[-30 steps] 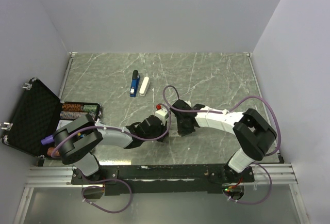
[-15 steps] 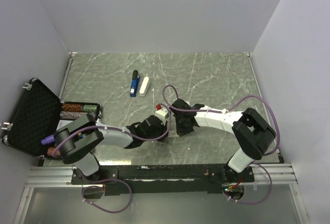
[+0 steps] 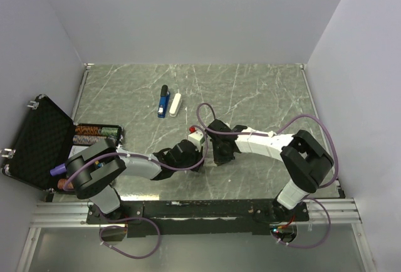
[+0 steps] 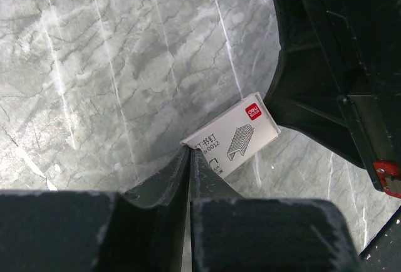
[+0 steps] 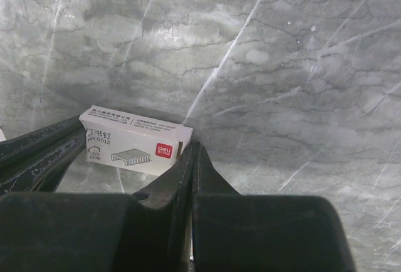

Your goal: Unload the staples from the stapler

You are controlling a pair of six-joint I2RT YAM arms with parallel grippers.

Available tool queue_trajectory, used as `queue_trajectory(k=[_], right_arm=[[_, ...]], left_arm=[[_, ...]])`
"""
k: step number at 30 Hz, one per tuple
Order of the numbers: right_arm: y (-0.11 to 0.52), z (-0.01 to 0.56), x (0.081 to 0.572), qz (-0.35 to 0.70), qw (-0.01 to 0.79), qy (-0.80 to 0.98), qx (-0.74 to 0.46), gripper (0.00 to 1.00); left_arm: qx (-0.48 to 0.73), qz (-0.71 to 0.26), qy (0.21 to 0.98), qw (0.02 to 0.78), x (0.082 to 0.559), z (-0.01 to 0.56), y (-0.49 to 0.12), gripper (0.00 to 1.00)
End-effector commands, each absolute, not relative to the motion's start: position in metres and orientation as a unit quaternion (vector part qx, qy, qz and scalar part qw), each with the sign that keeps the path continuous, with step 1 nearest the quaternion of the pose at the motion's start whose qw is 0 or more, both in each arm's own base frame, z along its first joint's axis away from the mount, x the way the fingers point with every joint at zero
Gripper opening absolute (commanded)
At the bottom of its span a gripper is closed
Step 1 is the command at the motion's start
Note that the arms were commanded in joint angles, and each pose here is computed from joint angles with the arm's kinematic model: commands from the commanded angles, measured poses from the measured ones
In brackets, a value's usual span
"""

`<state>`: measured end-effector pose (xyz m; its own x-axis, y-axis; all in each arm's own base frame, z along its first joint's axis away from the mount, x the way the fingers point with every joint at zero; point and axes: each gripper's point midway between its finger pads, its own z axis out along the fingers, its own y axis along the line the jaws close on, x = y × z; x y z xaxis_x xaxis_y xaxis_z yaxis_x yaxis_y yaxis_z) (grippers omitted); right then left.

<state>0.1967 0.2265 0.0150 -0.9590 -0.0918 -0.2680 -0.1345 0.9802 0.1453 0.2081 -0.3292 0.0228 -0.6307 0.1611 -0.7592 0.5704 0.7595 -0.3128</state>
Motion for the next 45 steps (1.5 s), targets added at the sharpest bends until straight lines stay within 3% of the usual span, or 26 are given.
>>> queue_trajectory(k=[1, 8, 13, 19, 27, 33, 38, 45], right_arm=[[0.238, 0.030, 0.212, 0.091, 0.168, 0.980, -0.053, 0.00], [0.212, 0.032, 0.216, 0.057, 0.184, 0.981, -0.039, 0.05], [0.191, 0.044, 0.225, 0.029, 0.213, 0.976, -0.021, 0.16], [0.175, 0.061, 0.238, 0.029, 0.243, 0.970, -0.007, 0.27], [0.167, 0.079, 0.250, 0.039, 0.268, 0.963, -0.001, 0.32], [0.156, 0.107, 0.265, 0.034, 0.317, 0.948, 0.002, 0.36], [0.154, 0.141, 0.276, 0.071, 0.376, 0.924, 0.013, 0.54], [0.150, 0.175, 0.283, 0.090, 0.423, 0.902, 0.012, 0.64]], left_arm=[[0.215, -0.274, 0.862, 0.369, 0.205, 0.022, -0.330, 0.12], [0.205, -0.268, 0.861, 0.381, 0.207, 0.027, -0.323, 0.19], [0.195, -0.257, 0.859, 0.397, 0.211, 0.036, -0.315, 0.22], [0.190, -0.245, 0.857, 0.412, 0.216, 0.047, -0.310, 0.33], [0.180, -0.241, 0.858, 0.416, 0.218, 0.050, -0.307, 0.37], [0.145, -0.249, 0.842, 0.456, 0.228, 0.097, -0.302, 0.39], [0.136, -0.252, 0.827, 0.483, 0.235, 0.147, -0.301, 0.48], [0.121, -0.258, 0.806, 0.519, 0.240, 0.202, -0.294, 0.58]])
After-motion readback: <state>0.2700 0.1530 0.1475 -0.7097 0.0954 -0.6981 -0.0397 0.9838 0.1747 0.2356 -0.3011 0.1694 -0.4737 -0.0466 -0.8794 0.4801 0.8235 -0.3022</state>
